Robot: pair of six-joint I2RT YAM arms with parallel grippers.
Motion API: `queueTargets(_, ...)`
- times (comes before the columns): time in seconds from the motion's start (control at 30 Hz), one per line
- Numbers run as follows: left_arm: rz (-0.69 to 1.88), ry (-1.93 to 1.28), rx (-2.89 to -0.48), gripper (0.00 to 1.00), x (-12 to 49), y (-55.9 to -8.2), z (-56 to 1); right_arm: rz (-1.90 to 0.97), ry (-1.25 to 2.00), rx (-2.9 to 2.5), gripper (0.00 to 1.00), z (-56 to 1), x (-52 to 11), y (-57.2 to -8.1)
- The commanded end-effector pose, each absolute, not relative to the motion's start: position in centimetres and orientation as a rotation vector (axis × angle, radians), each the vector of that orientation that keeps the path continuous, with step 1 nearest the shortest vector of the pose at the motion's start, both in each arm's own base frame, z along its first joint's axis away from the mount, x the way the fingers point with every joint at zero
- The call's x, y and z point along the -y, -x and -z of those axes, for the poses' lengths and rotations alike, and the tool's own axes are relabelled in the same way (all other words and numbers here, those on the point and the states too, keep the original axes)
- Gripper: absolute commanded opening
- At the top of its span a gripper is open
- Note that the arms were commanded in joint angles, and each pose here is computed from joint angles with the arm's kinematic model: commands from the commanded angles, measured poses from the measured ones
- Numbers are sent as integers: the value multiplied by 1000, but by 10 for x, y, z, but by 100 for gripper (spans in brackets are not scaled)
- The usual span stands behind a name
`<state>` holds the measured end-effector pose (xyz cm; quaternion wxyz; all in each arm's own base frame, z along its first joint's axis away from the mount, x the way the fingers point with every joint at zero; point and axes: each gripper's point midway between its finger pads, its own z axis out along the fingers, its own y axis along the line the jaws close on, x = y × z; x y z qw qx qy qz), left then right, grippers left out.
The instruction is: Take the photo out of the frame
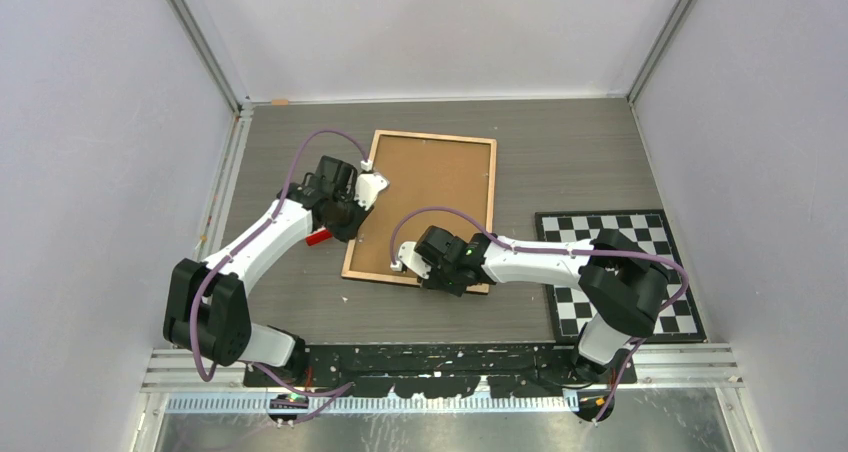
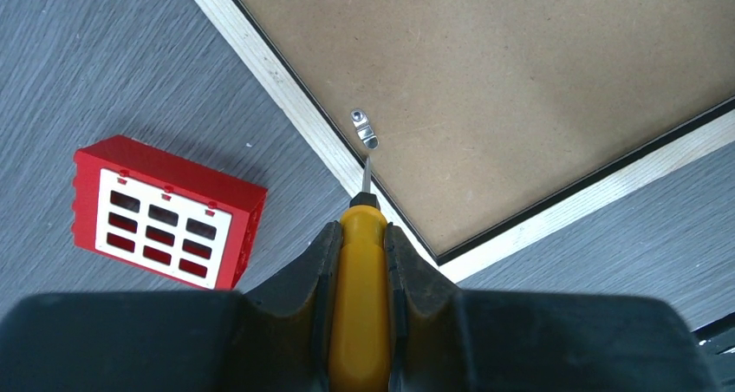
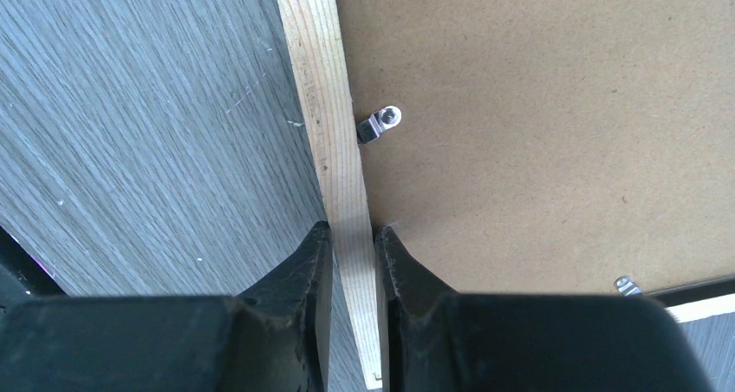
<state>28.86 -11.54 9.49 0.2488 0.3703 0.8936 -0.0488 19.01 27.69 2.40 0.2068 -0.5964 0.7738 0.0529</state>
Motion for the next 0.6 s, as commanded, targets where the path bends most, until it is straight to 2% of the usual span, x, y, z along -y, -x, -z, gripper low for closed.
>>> queueTargets(0.0,108,-960,-2388,0,118,-302,-102,-11,1569,-2220,1,-12,-262,-206)
queueTargets(0.37,109,-979,-2373,0,131,-306,-97,-9,1567,-2225,1,-11,-263,-207)
queueTargets(0.57,198,-1042,-2384,0,144,-290,-93,-10,1565,-2220,1,-12,-265,-208)
